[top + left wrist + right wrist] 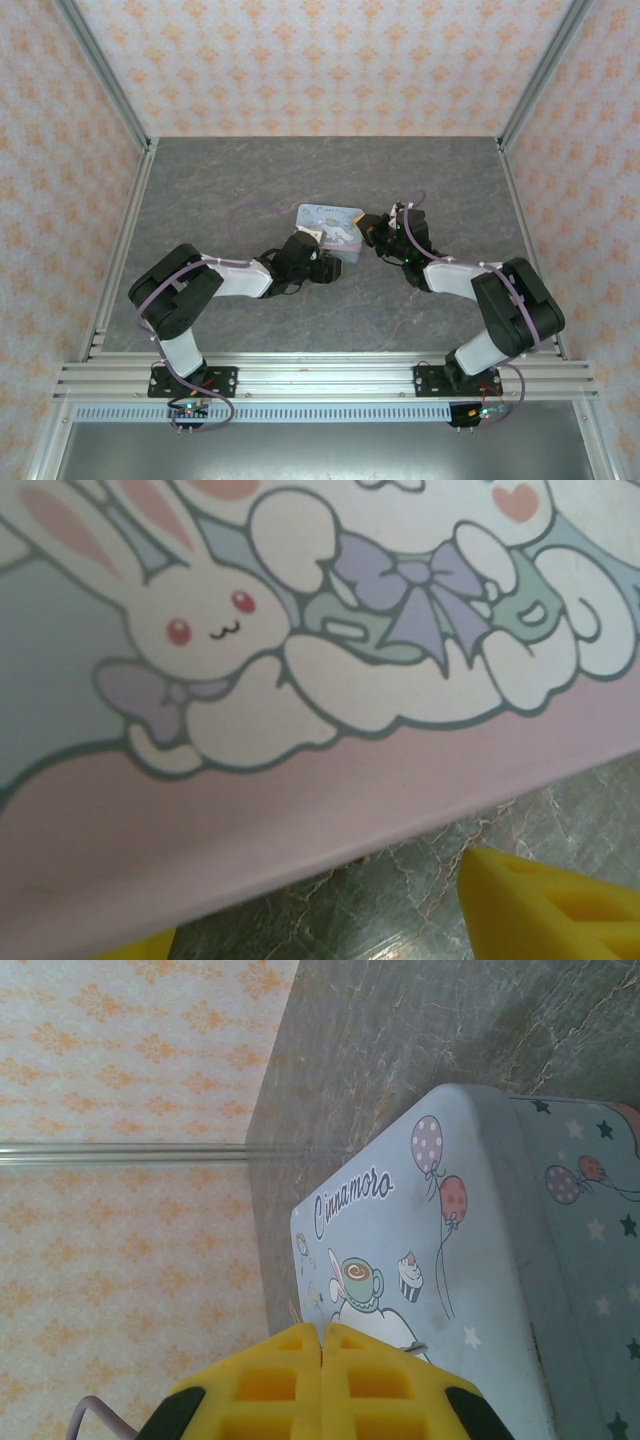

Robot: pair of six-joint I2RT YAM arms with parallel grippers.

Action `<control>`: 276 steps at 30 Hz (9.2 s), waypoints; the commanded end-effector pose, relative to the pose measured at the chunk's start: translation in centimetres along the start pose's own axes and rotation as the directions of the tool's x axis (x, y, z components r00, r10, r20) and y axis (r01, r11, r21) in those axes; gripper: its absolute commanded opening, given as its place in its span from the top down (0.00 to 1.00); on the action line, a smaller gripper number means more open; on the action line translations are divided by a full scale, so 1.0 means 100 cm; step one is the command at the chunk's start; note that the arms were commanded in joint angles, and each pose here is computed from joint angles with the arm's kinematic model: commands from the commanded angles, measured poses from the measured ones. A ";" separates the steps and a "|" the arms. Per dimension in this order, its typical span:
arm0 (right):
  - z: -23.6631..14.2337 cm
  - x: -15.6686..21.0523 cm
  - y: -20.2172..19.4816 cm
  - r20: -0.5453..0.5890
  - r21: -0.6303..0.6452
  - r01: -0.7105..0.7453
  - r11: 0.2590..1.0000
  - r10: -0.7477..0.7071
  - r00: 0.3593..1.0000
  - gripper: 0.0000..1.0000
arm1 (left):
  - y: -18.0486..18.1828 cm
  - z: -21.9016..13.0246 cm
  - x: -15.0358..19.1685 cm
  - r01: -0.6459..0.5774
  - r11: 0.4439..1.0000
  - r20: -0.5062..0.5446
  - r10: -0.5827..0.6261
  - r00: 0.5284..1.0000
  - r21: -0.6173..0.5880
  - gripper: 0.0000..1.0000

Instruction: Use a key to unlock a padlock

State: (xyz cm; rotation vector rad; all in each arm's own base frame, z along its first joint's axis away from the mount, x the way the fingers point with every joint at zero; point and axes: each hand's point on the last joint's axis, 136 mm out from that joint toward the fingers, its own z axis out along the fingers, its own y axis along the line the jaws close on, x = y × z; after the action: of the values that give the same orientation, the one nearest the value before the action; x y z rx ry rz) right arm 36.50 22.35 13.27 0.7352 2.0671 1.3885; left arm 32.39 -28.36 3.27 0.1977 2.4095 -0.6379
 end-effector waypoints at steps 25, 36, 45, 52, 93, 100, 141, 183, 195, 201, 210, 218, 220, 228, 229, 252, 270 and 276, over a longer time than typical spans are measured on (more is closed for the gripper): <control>-0.002 -0.013 0.007 0.047 -0.036 0.003 0.999 -0.001 0.999 1.00 | -0.048 0.016 -0.038 -0.022 0.983 0.080 0.007 0.997 0.180 0.29; -0.004 -0.014 0.005 0.050 -0.030 0.004 1.000 -0.003 0.999 1.00 | -0.024 0.030 -0.030 -0.037 0.997 0.076 0.031 0.997 0.070 0.29; -0.003 -0.014 0.002 0.050 -0.020 0.001 1.000 0.000 0.999 1.00 | -0.020 0.041 -0.025 -0.026 0.998 0.068 0.022 0.997 0.066 0.29; -0.002 -0.015 -0.001 0.055 -0.012 -0.001 1.000 0.001 0.999 1.00 | -0.057 0.023 -0.047 0.022 0.972 0.110 -0.050 0.993 0.235 0.35; 0.002 -0.017 -0.016 0.059 0.008 -0.030 1.000 0.029 0.998 1.00 | -0.059 0.037 -0.042 0.151 0.941 0.096 -0.188 0.977 0.302 0.46; 0.002 -0.018 -0.016 0.062 0.009 -0.030 0.999 0.030 0.998 1.00 | -0.062 0.030 -0.046 0.203 0.916 0.127 -0.260 0.957 0.345 0.48; 0.003 -0.017 -0.017 0.060 0.003 -0.042 0.999 0.041 0.997 1.00 | -0.061 0.056 -0.034 0.383 0.854 0.165 -0.459 0.873 0.353 0.45; 0.003 -0.016 -0.023 0.061 0.008 -0.055 0.998 0.054 0.997 1.00 | -0.033 0.080 -0.021 0.475 0.854 0.178 -0.512 0.840 0.213 0.58; 0.003 -0.017 -0.022 0.065 0.004 -0.058 0.998 0.057 0.996 1.00 | -0.027 0.087 -0.015 0.511 0.835 0.176 -0.545 0.820 0.204 0.71; 0.003 -0.018 -0.022 0.067 0.004 -0.060 0.998 0.059 0.996 1.00 | -0.022 0.087 -0.011 0.522 0.831 0.175 -0.553 0.815 0.192 0.77; 0.004 -0.021 -0.014 0.073 -0.014 -0.057 0.998 0.058 0.996 1.00 | -0.019 0.085 -0.006 0.537 0.823 0.168 -0.565 0.808 0.186 0.90; -0.007 -0.047 0.025 0.120 -0.103 -0.049 0.993 0.062 0.991 1.00 | -0.016 0.079 0.002 0.549 0.824 0.134 -0.565 0.814 0.140 1.00; -0.014 -0.052 0.037 0.131 -0.129 -0.040 0.991 0.057 0.990 1.00 | -0.015 0.076 0.004 0.540 0.834 0.122 -0.551 0.825 0.117 1.00; -0.048 -0.038 0.050 0.115 -0.159 0.014 0.987 0.004 0.993 1.00 | -0.019 0.057 0.003 0.496 0.866 0.058 -0.499 0.865 0.065 1.00; -0.052 -0.033 0.047 0.107 -0.157 0.020 0.987 -0.003 0.994 1.00 | -0.020 0.055 0.003 0.489 0.870 0.043 -0.492 0.870 0.062 1.00; -0.114 0.043 -0.063 0.017 -0.008 -0.053 0.999 0.053 0.998 1.00 | -0.021 0.015 -0.001 0.489 0.864 -0.183 -0.465 0.866 0.121 1.00; -0.085 0.053 -0.050 -0.046 -0.017 -0.019 1.000 0.018 0.999 1.00 | -0.049 -0.008 -0.031 0.540 0.798 -0.277 -0.474 0.836 0.267 1.00; -0.077 0.055 -0.040 -0.078 -0.038 -0.016 0.999 0.013 0.997 1.00 | -0.063 -0.020 -0.039 0.515 0.792 -0.298 -0.430 0.852 0.328 1.00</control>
State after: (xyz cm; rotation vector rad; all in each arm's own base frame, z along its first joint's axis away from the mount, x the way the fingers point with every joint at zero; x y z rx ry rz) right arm 25.80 18.95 8.79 0.7603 2.1612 1.4120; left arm 32.52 -31.73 5.75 -0.2874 2.5717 -1.2996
